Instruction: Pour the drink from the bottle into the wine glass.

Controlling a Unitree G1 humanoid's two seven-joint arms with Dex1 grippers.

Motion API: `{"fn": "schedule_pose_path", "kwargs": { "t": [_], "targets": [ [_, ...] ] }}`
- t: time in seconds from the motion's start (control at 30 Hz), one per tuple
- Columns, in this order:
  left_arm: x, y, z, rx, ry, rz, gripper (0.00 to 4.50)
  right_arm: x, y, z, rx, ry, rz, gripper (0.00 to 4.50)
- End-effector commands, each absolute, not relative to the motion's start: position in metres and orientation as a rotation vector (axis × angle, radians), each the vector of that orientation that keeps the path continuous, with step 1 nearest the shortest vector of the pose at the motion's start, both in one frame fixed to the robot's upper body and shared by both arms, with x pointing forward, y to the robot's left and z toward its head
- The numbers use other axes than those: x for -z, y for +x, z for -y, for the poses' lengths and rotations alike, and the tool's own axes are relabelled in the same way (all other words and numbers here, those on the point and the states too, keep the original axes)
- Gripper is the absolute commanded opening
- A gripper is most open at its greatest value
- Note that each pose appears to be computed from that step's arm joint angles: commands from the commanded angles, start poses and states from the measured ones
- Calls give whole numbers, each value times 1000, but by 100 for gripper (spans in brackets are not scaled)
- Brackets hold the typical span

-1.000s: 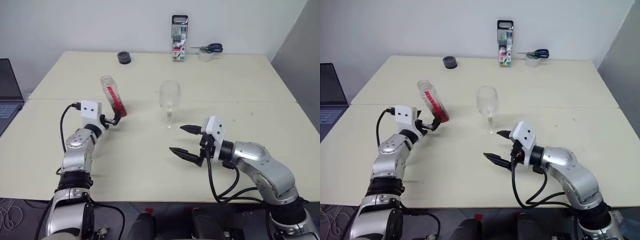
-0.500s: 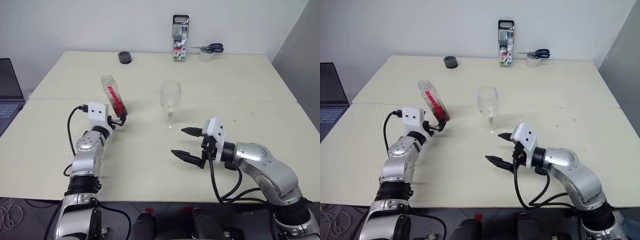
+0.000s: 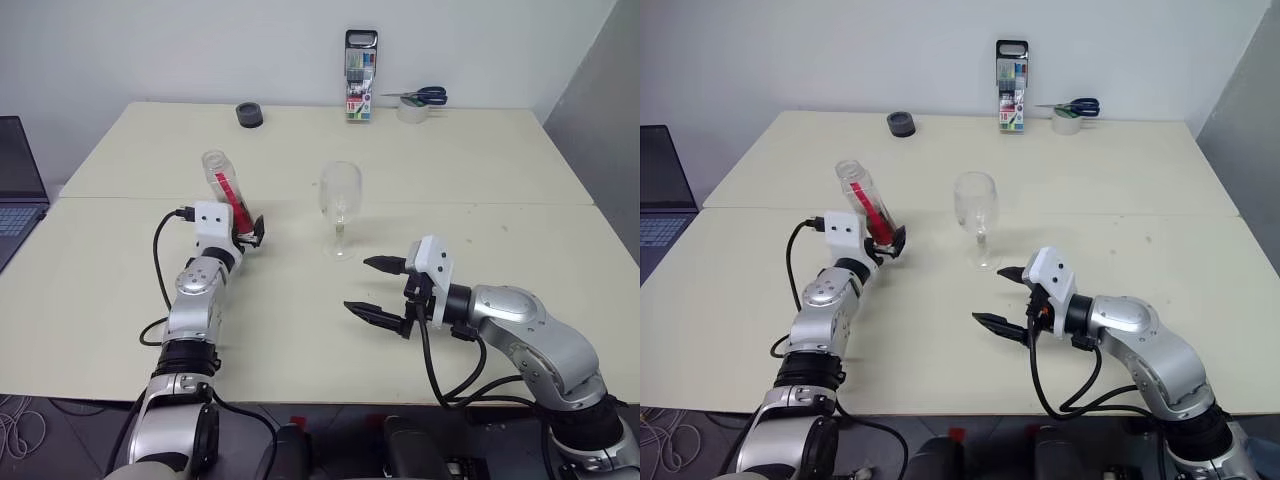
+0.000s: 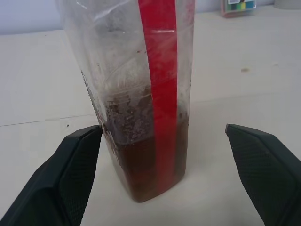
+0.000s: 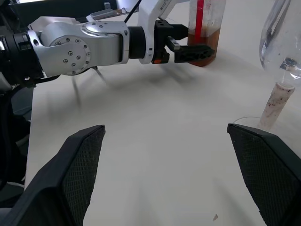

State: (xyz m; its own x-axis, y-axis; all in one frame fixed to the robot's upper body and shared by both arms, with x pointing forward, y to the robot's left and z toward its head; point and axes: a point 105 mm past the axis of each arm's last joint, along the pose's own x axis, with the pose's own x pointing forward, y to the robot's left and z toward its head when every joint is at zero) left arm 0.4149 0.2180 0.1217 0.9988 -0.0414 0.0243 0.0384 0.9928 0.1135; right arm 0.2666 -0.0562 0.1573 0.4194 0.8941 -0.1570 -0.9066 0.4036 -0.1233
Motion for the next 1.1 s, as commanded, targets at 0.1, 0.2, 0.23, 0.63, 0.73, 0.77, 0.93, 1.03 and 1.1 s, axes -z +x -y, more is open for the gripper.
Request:
{"fn": "schedule_pose_path", "kwargs": {
  "t": [0.1, 0.2, 0.23, 0.63, 0.73, 0.77, 0.93, 1.03, 1.1],
  "targets": [
    [-141, 423, -219, 0, 116, 98, 450, -169, 264, 55, -1157, -220, -24, 444],
    [-142, 425, -219, -15, 114, 102, 450, -169, 264, 56, -1158, -222, -25, 444],
    [-143, 426, -219, -23, 109, 102, 450, -169, 265, 56, -1158, -222, -24, 444],
    [-149, 435, -230, -61, 84, 111, 410, -173, 266, 53, -1160, -194, -6, 450],
    [-152, 436, -234, -61, 85, 116, 327, -173, 267, 53, -1158, -193, -5, 450],
    [-152, 437, -234, -56, 80, 117, 294, -173, 267, 54, -1157, -194, -4, 450],
    [-153, 438, -231, -12, 68, 124, 167, -174, 267, 54, -1152, -194, 1, 450],
    [-155, 436, -227, 32, 69, 133, 166, -174, 267, 55, -1144, -196, 5, 450],
    [-157, 434, -223, 68, 84, 140, 166, -175, 267, 56, -1135, -197, 12, 450]
  ]
}}
